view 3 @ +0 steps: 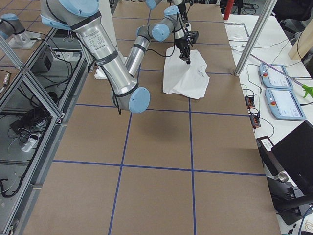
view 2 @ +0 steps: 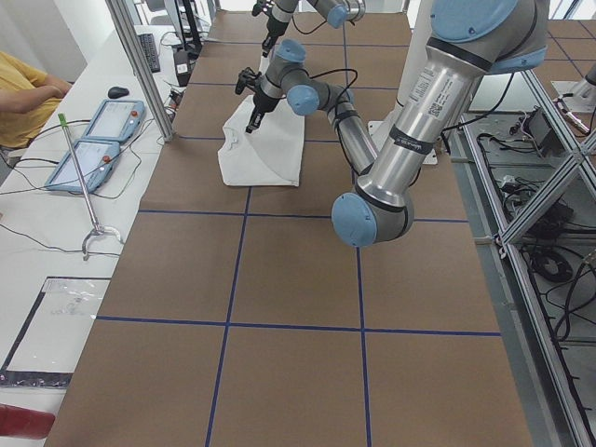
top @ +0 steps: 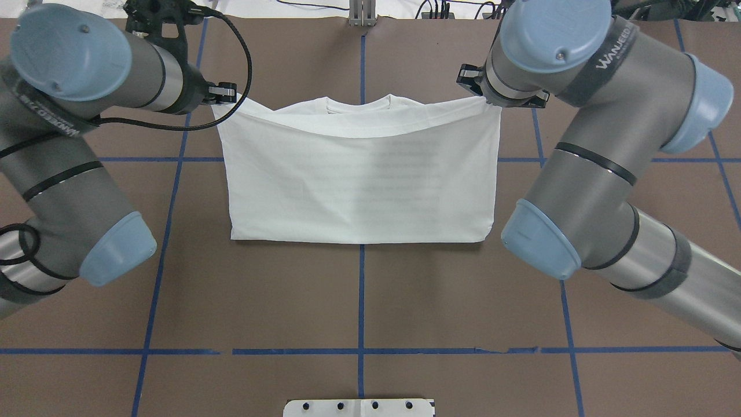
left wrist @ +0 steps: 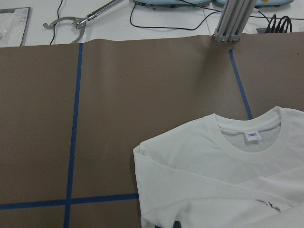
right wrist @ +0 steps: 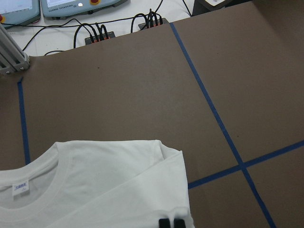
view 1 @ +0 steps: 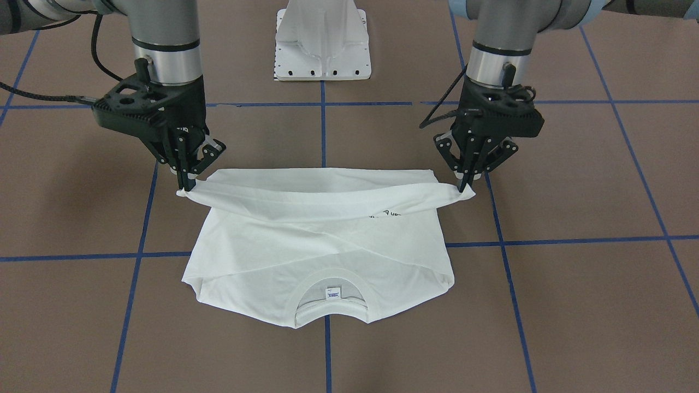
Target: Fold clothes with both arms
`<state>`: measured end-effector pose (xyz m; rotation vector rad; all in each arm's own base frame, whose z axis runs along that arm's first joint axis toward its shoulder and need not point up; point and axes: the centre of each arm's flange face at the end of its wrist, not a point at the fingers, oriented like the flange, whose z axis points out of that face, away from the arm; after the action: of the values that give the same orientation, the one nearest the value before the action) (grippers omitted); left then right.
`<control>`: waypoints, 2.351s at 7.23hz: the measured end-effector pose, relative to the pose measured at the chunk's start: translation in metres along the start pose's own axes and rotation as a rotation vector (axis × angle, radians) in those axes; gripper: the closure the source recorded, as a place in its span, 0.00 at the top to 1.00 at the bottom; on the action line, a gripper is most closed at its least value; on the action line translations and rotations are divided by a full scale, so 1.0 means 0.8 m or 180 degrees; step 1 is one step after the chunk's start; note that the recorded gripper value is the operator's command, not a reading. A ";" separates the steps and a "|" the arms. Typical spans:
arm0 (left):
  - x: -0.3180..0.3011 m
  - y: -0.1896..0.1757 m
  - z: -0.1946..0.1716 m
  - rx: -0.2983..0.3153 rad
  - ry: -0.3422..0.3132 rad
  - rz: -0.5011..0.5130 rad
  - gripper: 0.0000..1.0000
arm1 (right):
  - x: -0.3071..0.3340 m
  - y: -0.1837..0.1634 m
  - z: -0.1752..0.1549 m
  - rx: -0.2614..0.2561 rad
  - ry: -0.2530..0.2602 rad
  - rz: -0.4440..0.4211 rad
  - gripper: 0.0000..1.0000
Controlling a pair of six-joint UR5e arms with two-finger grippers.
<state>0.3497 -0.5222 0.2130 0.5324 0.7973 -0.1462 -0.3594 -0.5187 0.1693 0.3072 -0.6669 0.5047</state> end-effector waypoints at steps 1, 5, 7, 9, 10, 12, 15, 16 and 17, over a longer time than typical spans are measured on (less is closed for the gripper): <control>-0.004 -0.005 0.043 0.0054 -0.0016 0.0000 0.00 | -0.015 -0.011 0.032 0.0026 0.0009 -0.0031 0.00; -0.026 0.001 0.200 0.0071 -0.0189 0.0070 0.00 | -0.050 -0.032 0.202 0.0038 0.0155 -0.0114 0.00; -0.015 0.017 0.226 0.0061 -0.0095 0.0121 0.00 | -0.045 -0.032 0.235 0.0046 0.0169 -0.0137 0.00; -0.002 0.018 0.229 0.0059 -0.0050 0.0133 0.04 | -0.042 -0.033 0.240 0.0051 0.0174 -0.0146 0.04; -0.003 0.019 0.233 0.0046 -0.0063 0.0137 0.99 | -0.039 -0.033 0.243 0.0051 0.0185 -0.0153 0.99; -0.006 0.021 0.233 0.0068 -0.0002 0.0242 1.00 | -0.031 -0.031 0.250 0.0072 0.0192 -0.0220 1.00; -0.035 0.051 0.189 0.0022 0.0313 0.0330 1.00 | -0.005 -0.019 0.253 0.0092 -0.0010 -0.0432 1.00; -0.048 0.079 0.163 -0.0004 0.0414 0.0292 1.00 | 0.013 -0.003 0.251 0.0093 -0.0119 -0.0486 1.00; -0.055 0.122 0.146 -0.0079 0.0523 0.0222 1.00 | 0.026 0.011 0.244 0.0094 -0.0215 -0.0523 1.00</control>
<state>0.4255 -0.5006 0.3505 0.5528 0.9382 -0.0280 -0.4496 -0.5870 0.3297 0.4047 -0.6936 0.3485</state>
